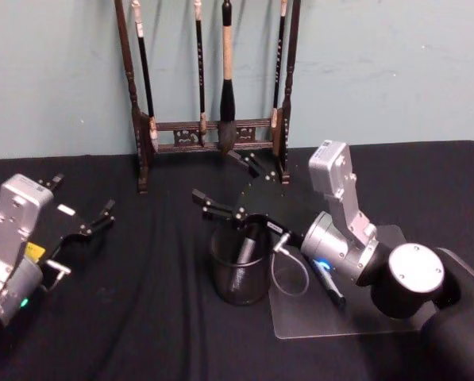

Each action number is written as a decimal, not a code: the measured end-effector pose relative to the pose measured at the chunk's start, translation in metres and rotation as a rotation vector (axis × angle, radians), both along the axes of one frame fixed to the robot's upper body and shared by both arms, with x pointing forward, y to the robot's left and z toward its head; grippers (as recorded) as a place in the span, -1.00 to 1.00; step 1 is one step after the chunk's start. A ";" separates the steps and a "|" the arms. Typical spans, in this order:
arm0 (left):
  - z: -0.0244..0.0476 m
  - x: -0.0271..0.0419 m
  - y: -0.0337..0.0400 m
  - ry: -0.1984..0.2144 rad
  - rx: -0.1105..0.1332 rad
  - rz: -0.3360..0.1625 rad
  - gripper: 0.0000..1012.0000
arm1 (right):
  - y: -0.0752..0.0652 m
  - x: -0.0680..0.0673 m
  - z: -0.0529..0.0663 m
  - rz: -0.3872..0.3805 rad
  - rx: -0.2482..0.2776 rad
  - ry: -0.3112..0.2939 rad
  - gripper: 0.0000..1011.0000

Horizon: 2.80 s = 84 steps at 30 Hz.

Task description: Pick up the water-based marker from the table and place it into the pen holder.

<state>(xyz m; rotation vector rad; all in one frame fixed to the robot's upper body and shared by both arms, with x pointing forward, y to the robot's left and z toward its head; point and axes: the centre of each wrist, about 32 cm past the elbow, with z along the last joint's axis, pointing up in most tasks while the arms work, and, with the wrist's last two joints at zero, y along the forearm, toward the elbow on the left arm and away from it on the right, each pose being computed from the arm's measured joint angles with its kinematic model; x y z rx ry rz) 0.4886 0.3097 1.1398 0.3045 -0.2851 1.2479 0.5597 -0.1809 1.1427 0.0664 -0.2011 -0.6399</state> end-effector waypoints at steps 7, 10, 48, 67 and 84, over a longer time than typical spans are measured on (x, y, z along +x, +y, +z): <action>0.0000 0.0000 0.0000 0.000 0.000 0.000 0.99 | -0.005 -0.003 0.006 -0.012 -0.010 -0.011 0.98; 0.0000 0.0000 0.0000 0.000 0.000 0.000 0.99 | -0.006 -0.004 0.007 -0.017 -0.012 -0.015 0.98; 0.0000 0.0000 0.0000 0.000 0.000 0.000 0.99 | -0.055 -0.059 0.046 -0.361 -0.098 0.033 0.98; 0.0000 0.0000 0.0000 0.000 0.000 0.000 0.99 | -0.061 -0.076 0.042 -0.472 -0.123 0.194 0.98; 0.0000 0.0000 0.0000 0.000 0.000 0.000 0.99 | -0.056 -0.073 0.035 -0.476 -0.133 0.329 0.98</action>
